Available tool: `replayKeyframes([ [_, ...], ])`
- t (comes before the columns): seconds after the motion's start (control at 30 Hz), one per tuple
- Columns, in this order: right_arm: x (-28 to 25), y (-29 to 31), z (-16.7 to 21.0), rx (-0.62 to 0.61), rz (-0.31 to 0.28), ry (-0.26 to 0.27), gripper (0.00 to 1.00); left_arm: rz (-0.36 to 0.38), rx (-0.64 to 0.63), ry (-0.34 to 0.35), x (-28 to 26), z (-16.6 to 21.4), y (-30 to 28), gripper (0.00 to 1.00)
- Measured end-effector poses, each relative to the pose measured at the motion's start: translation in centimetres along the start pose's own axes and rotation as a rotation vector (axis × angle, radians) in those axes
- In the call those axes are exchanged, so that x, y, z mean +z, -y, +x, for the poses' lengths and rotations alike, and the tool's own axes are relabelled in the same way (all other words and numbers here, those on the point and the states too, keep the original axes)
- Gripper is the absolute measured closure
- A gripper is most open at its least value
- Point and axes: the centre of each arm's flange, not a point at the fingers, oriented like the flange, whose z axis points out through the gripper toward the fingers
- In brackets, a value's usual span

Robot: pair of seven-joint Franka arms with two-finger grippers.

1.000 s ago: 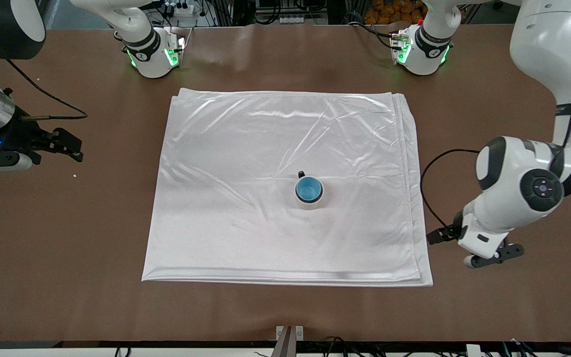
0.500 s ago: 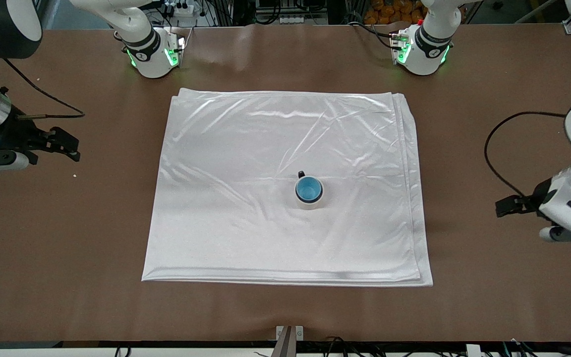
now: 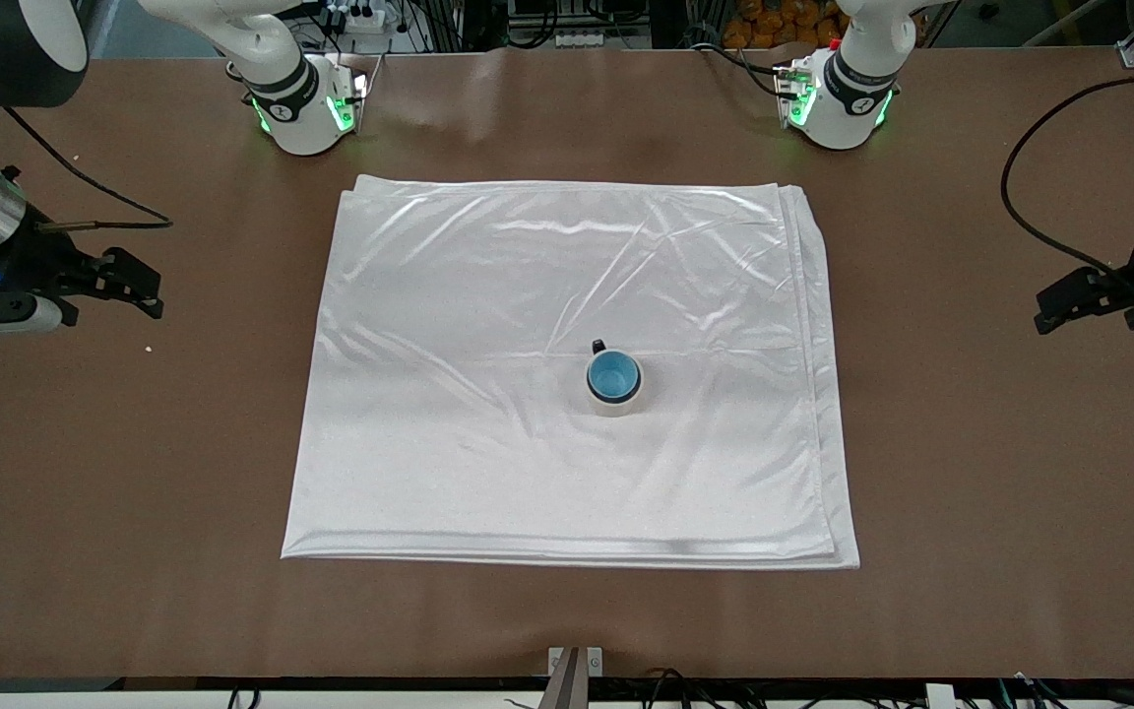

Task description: Place blue cup into white mug on cloth

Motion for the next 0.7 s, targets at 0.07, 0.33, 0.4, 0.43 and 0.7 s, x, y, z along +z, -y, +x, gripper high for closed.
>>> replayKeyframes([
  [0.07, 0.0, 0.01, 0.0, 0.0, 0.0, 0.0, 0.0, 0.001, 0.006, -0.002, -0.12, -0.06, -0.23, 0.0],
  [0.33, -0.03, 0.02, -0.01, 0.0, 0.0, -0.001, 0.0, 0.011, 0.007, -0.013, -0.73, -0.47, -0.35, 0.0],
  [0.4, -0.08, 0.02, -0.02, 0.0, 0.0, -0.001, 0.0, 0.017, 0.003, -0.014, -0.81, -0.54, -0.12, 0.0],
  [0.43, -0.12, 0.02, -0.03, 0.0, 0.0, -0.002, 0.0, 0.018, 0.001, -0.014, -0.84, -0.57, -0.03, 0.0],
  [0.7, -0.41, 0.05, -0.13, -0.001, 0.0, -0.007, 0.0, 0.025, -0.002, -0.017, -0.91, -0.59, 0.19, 0.0],
])
